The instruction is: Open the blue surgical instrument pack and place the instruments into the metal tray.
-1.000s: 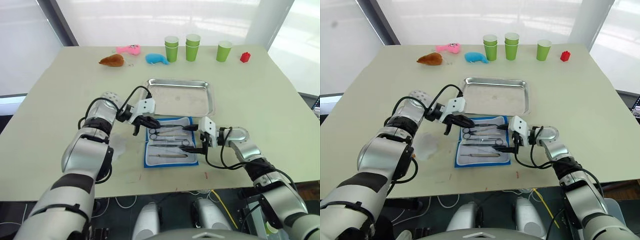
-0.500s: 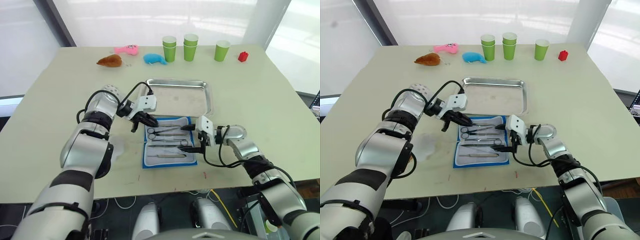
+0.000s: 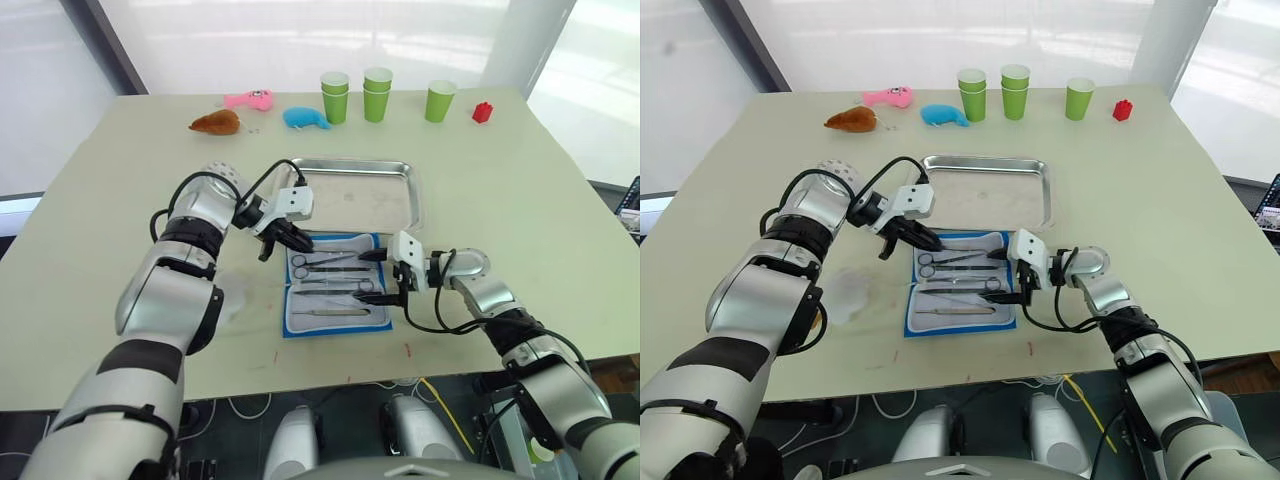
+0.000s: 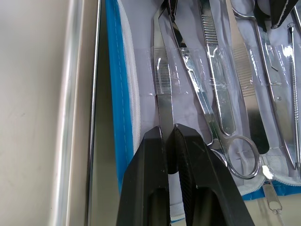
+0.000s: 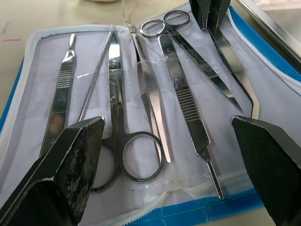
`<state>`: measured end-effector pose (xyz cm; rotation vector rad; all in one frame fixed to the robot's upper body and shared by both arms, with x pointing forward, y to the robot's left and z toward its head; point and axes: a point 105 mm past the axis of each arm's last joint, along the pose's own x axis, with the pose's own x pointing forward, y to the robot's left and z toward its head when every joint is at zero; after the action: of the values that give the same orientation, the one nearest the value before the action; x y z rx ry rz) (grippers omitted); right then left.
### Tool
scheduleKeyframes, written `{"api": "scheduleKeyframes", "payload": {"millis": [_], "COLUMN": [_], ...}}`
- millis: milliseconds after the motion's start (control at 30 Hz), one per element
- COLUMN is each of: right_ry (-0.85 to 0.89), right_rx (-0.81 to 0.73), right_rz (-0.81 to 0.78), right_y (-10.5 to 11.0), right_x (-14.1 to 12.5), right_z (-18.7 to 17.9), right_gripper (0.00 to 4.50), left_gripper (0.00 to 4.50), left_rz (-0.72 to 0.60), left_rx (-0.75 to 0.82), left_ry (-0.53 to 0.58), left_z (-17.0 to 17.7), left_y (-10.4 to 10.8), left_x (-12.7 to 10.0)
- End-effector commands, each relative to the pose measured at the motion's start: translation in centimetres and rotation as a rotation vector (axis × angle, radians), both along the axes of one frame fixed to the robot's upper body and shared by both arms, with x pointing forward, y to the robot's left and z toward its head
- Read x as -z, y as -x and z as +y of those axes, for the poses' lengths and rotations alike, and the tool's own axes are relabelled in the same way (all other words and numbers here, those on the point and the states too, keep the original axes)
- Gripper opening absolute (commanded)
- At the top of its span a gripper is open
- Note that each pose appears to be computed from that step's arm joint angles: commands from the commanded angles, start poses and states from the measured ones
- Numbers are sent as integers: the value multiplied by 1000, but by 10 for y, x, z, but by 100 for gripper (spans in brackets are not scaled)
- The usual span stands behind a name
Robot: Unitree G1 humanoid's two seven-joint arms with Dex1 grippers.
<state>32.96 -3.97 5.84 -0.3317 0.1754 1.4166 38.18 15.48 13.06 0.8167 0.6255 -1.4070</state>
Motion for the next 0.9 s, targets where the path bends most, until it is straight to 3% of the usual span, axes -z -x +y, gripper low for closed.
{"api": "scheduleKeyframes", "payload": {"millis": [33,900], "right_ry": [278,333], "right_rx": [91,139], "right_rz": [234,332], "right_y": [24,30], "right_x": [83,92], "right_z": [-34,-42], "right_gripper": [450,450], "left_gripper": [2,2], "left_rz": [-36,-26], "left_rx": [-1,-36], "left_ry": [-28,2], "left_z": [16,21], "left_y": [0,6], "left_x": [-25,-34]}}
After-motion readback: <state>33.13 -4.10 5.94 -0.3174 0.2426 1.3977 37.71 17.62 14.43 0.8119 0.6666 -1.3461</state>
